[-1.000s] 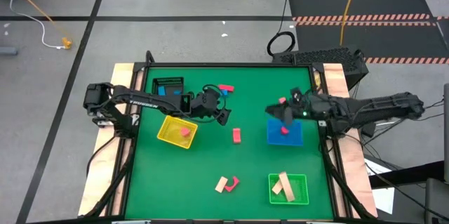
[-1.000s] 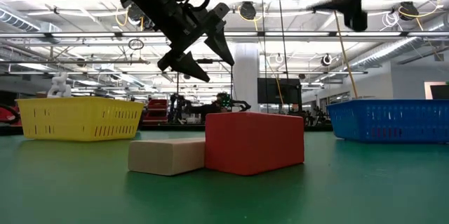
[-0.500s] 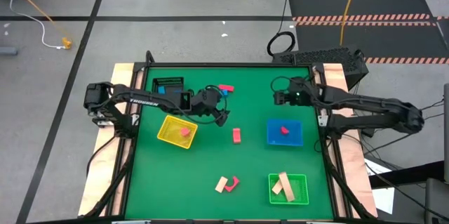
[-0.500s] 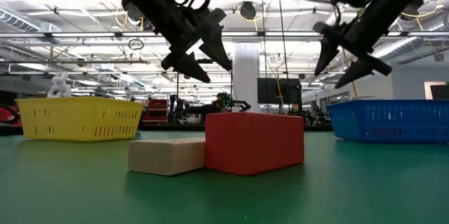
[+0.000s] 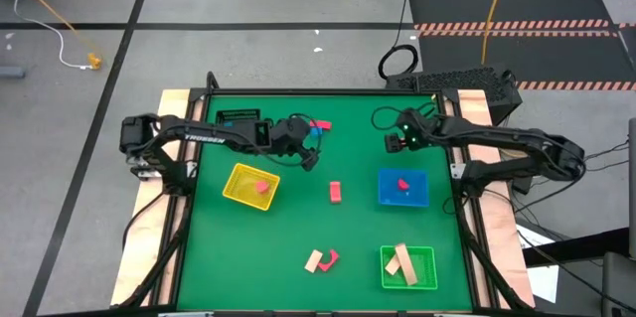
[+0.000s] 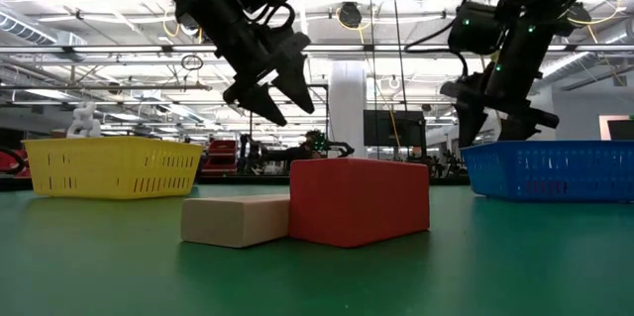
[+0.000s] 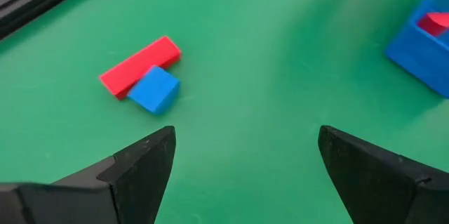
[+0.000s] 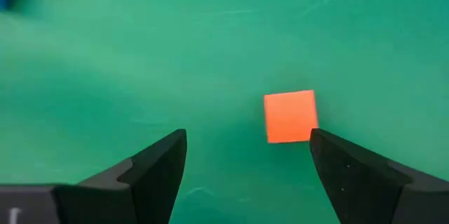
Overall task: Sort & place blocks by color
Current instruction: Put the pink square block into the yellow basket, then put the pink arch block into the yellow basket
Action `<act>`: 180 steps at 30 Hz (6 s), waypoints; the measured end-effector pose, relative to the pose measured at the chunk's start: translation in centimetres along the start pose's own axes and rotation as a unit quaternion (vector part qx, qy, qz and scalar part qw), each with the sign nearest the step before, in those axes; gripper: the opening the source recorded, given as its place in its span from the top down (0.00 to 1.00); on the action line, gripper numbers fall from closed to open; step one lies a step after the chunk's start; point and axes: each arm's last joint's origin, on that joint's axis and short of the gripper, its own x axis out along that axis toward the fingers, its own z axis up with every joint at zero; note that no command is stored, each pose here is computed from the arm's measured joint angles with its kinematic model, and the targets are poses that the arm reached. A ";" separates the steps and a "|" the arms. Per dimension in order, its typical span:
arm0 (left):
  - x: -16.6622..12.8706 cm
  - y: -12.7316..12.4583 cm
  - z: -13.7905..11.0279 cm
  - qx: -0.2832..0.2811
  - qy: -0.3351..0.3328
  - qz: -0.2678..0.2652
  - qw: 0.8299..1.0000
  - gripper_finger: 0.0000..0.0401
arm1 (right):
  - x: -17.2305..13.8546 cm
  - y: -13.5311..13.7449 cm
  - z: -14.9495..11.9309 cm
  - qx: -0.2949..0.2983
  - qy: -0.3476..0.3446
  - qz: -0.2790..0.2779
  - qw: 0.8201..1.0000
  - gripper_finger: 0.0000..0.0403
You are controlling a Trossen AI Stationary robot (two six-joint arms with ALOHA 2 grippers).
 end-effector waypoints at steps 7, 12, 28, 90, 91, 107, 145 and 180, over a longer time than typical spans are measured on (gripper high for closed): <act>0.3 1.9 0.8 -0.050 -0.006 0.021 0.999 0.12 | 1.3 -0.5 0.4 -0.040 0.021 -0.031 0.999 0.27; 0.5 2.9 1.2 -0.062 -0.009 0.032 0.997 0.12 | 2.1 -0.6 0.3 -0.050 0.035 -0.046 0.997 0.28; 0.6 3.6 1.4 -0.069 -0.011 0.040 0.997 0.12 | 5.3 -0.3 0.3 -0.041 0.055 -0.076 0.995 0.61; -2.7 -4.1 5.0 0.258 -0.325 -0.176 0.892 0.14 | -4.5 12.0 0.1 0.082 -0.101 0.576 0.807 0.72; -2.7 -4.2 5.0 0.258 -0.325 -0.177 0.892 0.16 | -4.5 12.0 0.1 0.084 -0.099 0.576 0.807 0.72; -2.7 -4.2 5.0 0.246 -0.325 -0.180 0.895 0.64 | -4.6 12.0 0.1 0.097 -0.086 0.579 0.805 0.63; -7.8 1.3 -8.0 0.044 0.269 -0.025 0.962 0.64 | -3.2 10.5 -4.0 -0.032 -0.033 0.407 0.912 0.36; -10.3 3.2 -9.8 -0.103 0.216 -0.027 0.971 0.42 | -2.2 16.8 -6.3 -0.104 0.048 0.185 0.976 0.36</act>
